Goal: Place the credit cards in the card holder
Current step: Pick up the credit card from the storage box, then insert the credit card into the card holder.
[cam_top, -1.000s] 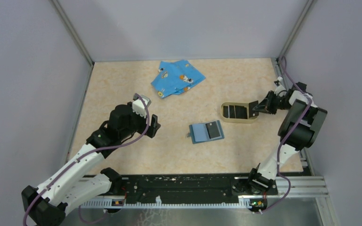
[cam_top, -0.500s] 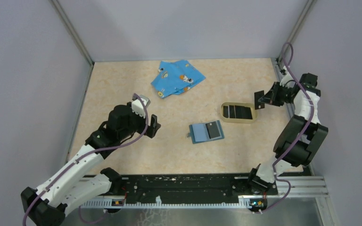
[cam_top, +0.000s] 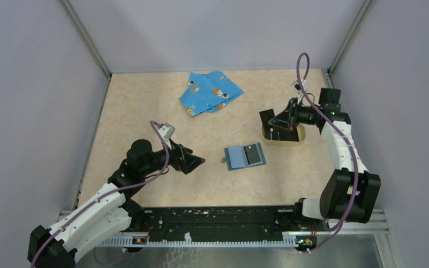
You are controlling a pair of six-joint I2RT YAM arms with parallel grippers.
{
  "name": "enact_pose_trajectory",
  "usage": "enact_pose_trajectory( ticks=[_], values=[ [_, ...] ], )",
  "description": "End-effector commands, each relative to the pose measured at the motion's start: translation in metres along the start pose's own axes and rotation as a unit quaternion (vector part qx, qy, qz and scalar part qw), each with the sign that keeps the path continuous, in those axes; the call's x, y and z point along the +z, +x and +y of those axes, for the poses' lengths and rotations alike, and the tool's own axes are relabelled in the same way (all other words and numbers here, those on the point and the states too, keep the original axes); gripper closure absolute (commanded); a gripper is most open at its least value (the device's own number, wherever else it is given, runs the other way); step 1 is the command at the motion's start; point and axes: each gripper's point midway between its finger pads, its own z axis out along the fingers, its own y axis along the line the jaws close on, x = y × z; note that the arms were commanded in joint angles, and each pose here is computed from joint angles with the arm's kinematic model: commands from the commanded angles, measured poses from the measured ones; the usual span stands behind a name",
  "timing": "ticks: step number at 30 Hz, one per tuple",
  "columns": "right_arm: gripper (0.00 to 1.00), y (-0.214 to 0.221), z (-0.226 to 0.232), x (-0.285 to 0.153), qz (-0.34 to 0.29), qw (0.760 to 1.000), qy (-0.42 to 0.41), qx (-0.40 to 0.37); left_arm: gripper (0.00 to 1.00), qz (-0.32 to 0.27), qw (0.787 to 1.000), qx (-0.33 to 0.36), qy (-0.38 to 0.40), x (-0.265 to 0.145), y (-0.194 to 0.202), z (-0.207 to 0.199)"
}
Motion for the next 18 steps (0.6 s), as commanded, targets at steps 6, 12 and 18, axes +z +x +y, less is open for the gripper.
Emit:
enact_pose_trajectory(
  ticks=[6, 12, 18],
  values=[
    [1.0, 0.028, 0.069, 0.021, -0.045, 0.981, -0.178, -0.058, 0.03, -0.092, 0.973, -0.12, 0.175, -0.007, 0.027, -0.037],
    [1.0, 0.042, 0.076, 0.033, -0.02, 0.976, -0.208, -0.06, 0.03, -0.113, 0.967, -0.13, 0.188, -0.006, 0.037, -0.041],
    [1.0, 0.054, 0.084, 0.044, -0.001, 0.972, -0.228, -0.058, 0.03, -0.115, 0.967, -0.123, 0.191, 0.005, 0.048, -0.054]
  ],
)
